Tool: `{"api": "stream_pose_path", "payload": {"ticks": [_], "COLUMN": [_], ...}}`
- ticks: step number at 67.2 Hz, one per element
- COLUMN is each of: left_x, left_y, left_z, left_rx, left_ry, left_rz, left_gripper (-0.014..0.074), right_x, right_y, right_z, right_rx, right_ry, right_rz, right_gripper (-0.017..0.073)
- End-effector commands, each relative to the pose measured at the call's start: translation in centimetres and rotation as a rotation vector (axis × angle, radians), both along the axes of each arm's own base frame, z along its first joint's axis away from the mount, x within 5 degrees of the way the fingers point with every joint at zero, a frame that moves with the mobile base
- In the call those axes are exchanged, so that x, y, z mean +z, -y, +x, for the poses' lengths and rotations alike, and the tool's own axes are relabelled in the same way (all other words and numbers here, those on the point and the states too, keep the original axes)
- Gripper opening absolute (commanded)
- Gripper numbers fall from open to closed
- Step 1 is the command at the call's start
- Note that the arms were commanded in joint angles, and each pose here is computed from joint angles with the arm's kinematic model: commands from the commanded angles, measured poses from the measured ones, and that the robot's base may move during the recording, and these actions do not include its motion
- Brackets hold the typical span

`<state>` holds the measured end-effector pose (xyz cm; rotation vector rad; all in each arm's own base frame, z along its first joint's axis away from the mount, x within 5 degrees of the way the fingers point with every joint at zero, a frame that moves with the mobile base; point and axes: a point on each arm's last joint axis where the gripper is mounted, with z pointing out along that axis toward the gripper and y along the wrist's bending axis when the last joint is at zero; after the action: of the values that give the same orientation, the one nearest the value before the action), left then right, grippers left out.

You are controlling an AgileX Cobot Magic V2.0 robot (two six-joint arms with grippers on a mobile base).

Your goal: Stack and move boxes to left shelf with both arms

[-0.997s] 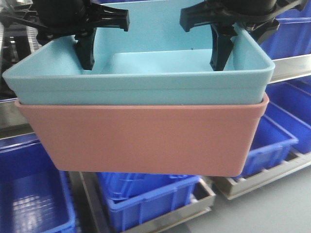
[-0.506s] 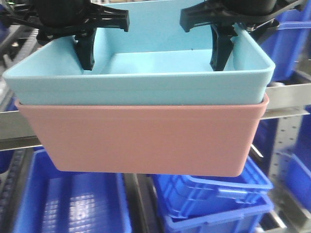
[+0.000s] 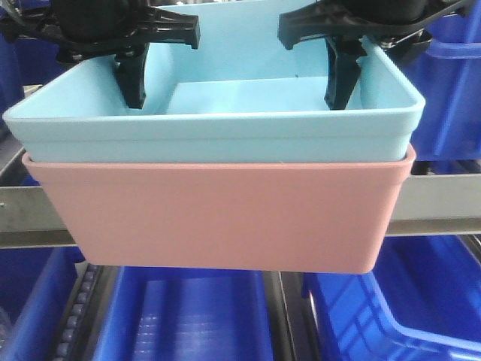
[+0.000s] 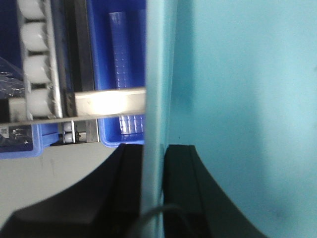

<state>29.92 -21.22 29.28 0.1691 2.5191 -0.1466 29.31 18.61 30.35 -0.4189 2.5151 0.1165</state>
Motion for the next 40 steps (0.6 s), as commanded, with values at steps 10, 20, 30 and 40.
{"api": "stream_pose_path", "payload": {"ticks": [10, 20, 30, 40], "left_x": [4.88, 4.88, 4.88, 4.88], "left_y": [2.88, 2.88, 2.88, 2.88], "left_z": [-0.79, -0.79, -0.79, -0.79], "left_rx": [-0.103, -0.103, -0.103, -0.103], "left_ry": [0.206, 0.206, 0.206, 0.206], "left_rz": [-0.301, -0.301, -0.301, -0.301], "left_gripper": [-0.0003, -0.0003, -0.0003, -0.0003], "right_x": [4.61, 4.61, 4.61, 4.61], "right_y": [-2.61, -2.61, -2.61, -2.61], "right_z": [-0.55, -0.55, -0.55, -0.55], "right_rx": [0.072, 0.072, 0.072, 0.072], "right_ry": [0.202, 0.202, 0.202, 0.202], "right_rz": [0.305, 0.305, 0.305, 0.305], "right_gripper": [0.0055, 0.0055, 0.0055, 0.0055]}}
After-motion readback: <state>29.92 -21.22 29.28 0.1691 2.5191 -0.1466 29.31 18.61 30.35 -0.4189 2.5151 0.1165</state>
